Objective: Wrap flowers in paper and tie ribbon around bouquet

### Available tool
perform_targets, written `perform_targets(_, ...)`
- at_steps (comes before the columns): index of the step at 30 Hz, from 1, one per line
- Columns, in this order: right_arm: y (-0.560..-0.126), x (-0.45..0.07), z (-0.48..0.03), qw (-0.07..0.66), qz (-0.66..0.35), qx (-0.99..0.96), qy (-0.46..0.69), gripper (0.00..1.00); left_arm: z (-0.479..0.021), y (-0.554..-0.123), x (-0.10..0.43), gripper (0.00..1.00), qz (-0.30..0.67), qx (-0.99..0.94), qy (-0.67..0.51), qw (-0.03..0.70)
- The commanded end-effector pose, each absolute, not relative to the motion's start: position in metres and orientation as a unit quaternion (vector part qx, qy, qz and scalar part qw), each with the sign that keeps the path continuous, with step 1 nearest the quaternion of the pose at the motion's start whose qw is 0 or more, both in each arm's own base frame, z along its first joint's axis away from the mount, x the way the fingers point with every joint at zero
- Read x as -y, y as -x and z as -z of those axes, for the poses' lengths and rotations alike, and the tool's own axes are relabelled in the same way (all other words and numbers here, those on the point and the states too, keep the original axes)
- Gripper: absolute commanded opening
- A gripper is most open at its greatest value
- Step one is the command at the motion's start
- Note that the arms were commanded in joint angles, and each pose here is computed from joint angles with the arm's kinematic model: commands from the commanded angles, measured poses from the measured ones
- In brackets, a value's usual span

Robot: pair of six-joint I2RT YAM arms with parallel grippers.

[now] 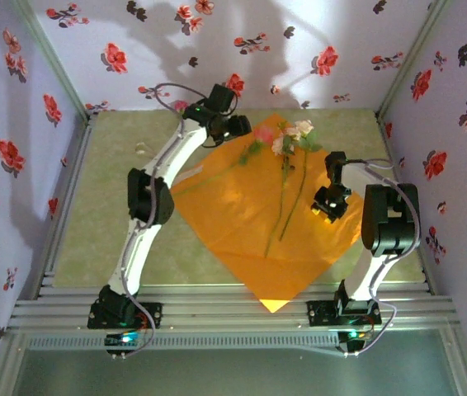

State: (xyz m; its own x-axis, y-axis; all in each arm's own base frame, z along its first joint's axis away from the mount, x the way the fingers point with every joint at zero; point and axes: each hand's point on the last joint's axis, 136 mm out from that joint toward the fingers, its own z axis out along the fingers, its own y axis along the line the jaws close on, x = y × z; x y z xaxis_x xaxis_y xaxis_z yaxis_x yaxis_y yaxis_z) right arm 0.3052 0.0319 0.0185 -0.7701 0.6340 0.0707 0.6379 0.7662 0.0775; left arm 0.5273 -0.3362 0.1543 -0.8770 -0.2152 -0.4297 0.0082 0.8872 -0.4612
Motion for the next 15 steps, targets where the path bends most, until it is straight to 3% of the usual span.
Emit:
perform_targets(1,-0.304,-0.030,-0.024,0.010,0.051,0.942,0.333,0.37,-0.205,-0.524,0.319,0.74,0.209,-0.935,0.026,0.284)
perform_targets(3,-0.304,-0.029,-0.023,0.011,0.050,0.942,0.331,0.38,-0.238,-0.513,0.302,0.78,0.179,-0.931,0.017,0.318)
perform_targets(6,-0.303,-0.029,-0.022,0.012,0.050,0.942,0.333,0.38,-0.254,-0.489,0.266,0.75,0.125,-0.935,-0.005,0.333)
perform_targets(11,-0.304,-0.031,-0.021,0.012,0.054,0.941,0.334,0.38,-0.188,-0.441,0.207,0.50,0.026,-0.965,-0.090,0.244)
perform_targets(15,-0.303,-0.031,-0.020,0.014,0.054,0.941,0.334,0.38,-0.135,-0.412,0.185,0.50,-0.021,-0.965,-0.184,0.184)
